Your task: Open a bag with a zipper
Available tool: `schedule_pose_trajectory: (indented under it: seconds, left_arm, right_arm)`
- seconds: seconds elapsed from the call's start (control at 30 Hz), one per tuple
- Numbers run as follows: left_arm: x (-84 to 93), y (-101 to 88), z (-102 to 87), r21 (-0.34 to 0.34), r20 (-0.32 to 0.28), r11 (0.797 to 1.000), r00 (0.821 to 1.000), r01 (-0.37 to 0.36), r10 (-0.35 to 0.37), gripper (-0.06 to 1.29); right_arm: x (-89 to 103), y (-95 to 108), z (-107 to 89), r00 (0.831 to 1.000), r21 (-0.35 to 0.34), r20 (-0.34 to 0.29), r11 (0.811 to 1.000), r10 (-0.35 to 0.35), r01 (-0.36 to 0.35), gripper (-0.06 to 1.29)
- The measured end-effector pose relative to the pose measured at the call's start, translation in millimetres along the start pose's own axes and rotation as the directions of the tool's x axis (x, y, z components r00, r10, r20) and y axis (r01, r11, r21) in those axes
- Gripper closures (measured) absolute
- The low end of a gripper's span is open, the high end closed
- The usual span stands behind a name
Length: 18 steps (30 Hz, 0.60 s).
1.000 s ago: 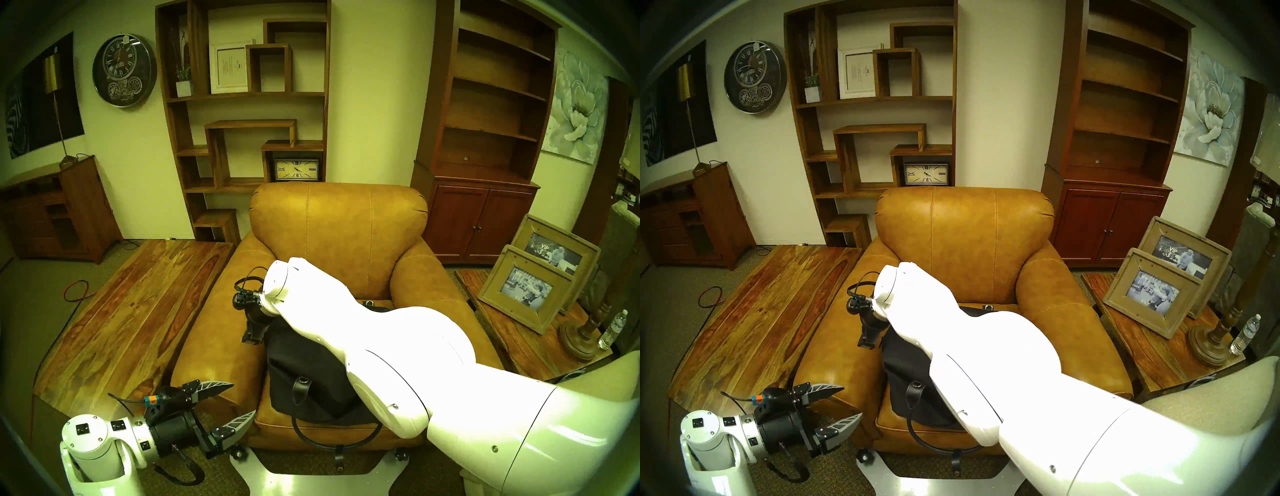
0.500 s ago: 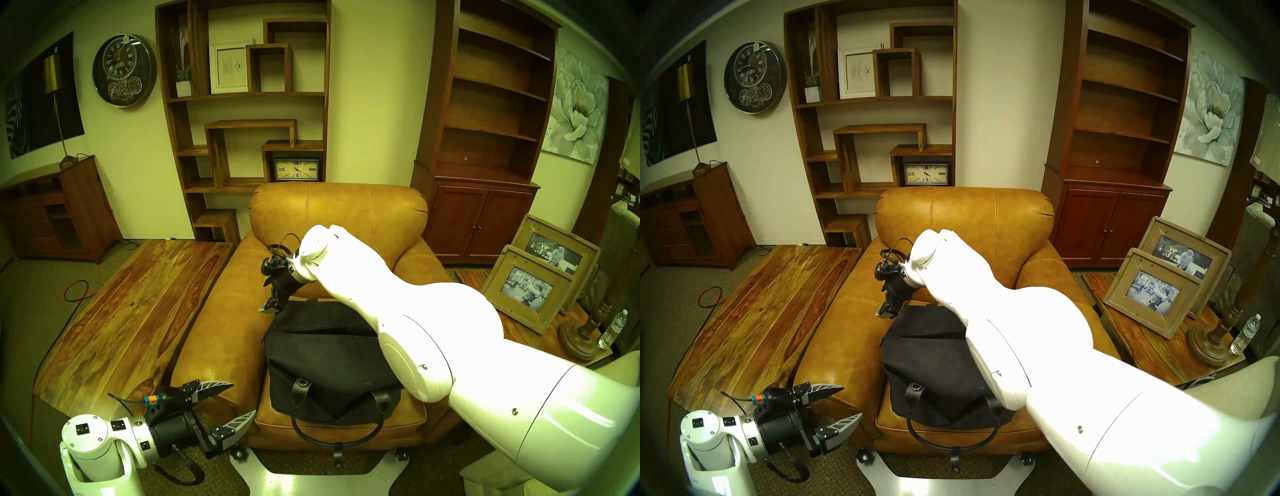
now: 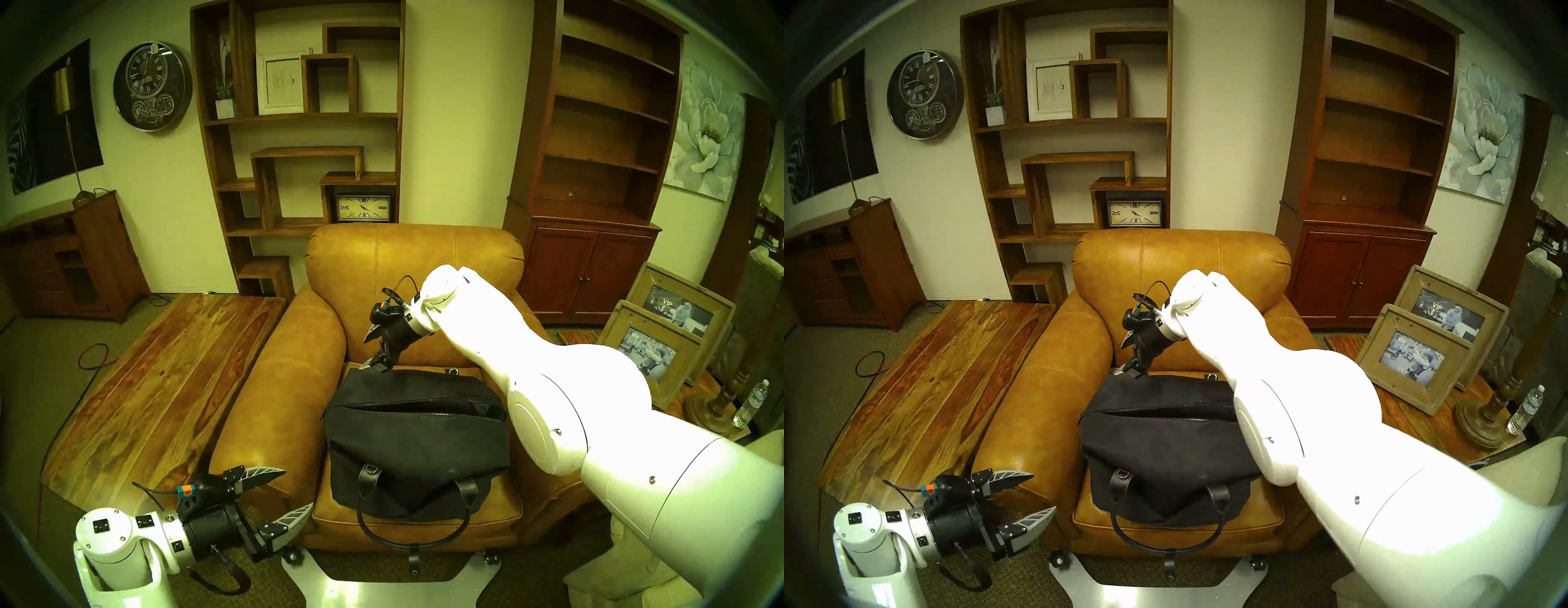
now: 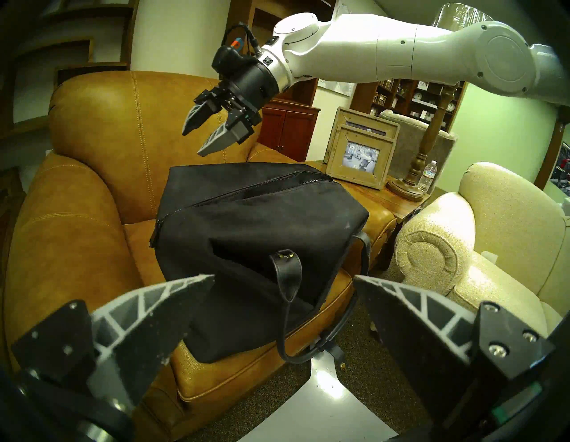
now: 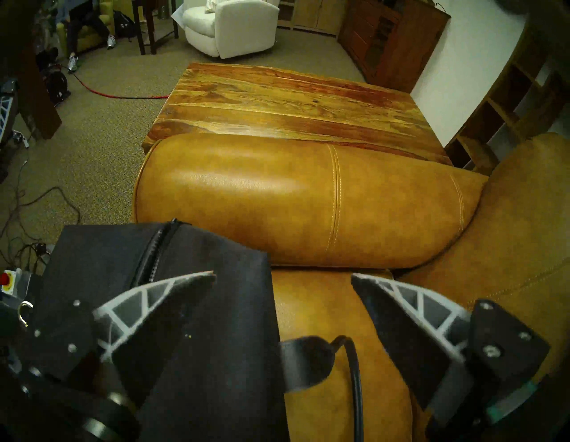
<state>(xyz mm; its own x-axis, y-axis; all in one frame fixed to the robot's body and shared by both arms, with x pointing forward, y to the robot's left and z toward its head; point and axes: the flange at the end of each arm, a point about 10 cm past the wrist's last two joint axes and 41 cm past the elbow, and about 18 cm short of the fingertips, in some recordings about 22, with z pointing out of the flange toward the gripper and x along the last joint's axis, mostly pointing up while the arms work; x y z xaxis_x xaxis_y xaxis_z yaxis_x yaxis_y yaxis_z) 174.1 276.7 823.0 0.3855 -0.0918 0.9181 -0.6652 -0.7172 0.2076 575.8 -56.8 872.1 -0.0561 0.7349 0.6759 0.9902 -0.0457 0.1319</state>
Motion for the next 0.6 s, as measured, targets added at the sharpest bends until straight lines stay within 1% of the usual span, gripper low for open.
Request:
schedule_pose_trajectory:
  seconds: [0.1,0.4,0.6]
  left_arm:
    - [-0.4,-0.2,0.1,0.000,0.001,1.000,1.000,0.001,-0.001,-0.04]
    - [-1.1,-0.6,0.4,0.001,0.002,1.000,1.000,0.003,-0.003,-0.04]
    - [-1.5,-1.0,0.6,0.001,0.002,1.000,1.000,0.004,-0.004,-0.04]
  right_arm:
    - [-17.5,2,-13.5,1.000,0.003,0.004,1.000,0.022,-0.022,0.00]
    - [-61.0,7,-50.1,0.997,0.000,0.007,0.997,0.071,-0.071,0.00]
    - [-99.4,2,-70.9,0.992,-0.005,0.010,0.992,0.123,-0.123,0.00]
